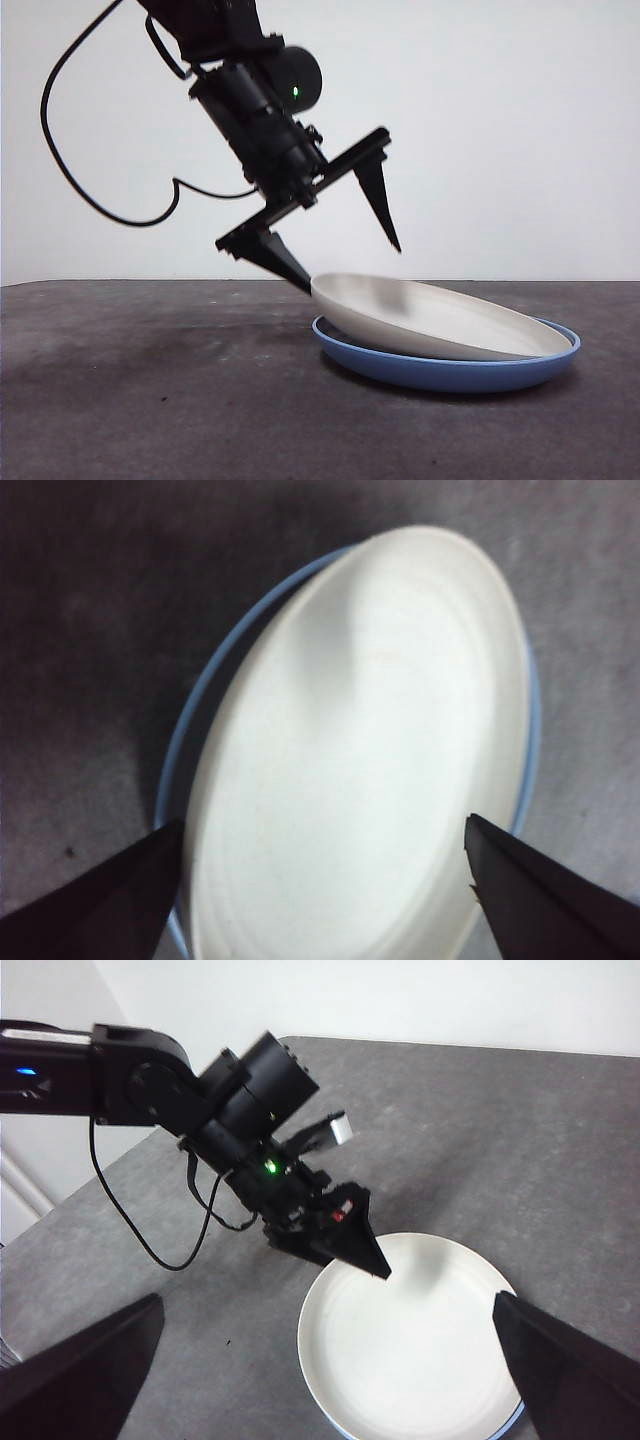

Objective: Pick up the white plate, put it on the blue plate, put it on desk

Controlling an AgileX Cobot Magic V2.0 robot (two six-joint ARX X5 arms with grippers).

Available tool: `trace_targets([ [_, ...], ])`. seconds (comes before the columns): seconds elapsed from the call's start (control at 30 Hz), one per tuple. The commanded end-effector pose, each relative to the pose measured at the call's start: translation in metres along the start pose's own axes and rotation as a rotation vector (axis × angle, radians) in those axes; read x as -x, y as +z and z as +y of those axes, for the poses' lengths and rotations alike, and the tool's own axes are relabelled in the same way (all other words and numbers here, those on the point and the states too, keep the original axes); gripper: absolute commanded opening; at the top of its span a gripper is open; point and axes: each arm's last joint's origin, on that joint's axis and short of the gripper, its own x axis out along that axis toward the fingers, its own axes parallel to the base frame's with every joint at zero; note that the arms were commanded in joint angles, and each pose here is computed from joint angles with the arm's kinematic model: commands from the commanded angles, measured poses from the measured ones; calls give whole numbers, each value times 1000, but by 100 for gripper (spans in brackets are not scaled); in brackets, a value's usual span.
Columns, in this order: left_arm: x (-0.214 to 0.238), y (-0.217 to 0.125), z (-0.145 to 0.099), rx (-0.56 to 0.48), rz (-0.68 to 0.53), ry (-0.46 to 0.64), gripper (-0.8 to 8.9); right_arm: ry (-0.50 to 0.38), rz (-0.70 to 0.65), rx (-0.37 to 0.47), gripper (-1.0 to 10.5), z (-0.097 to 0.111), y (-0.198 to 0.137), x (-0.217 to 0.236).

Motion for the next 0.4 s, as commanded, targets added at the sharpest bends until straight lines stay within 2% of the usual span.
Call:
trace_targets([
  [0.03, 10, 5, -12, -56, -29, -20, 461, 9, -18, 15, 584, 3, 5, 3],
  [0.17, 18, 7, -17, -95, -16, -11, 541, 9, -18, 15, 584, 3, 5, 3],
  [0.4, 28, 7, -22, -149, 15, 12, 543, 7, -18, 14, 584, 3, 5, 3],
])
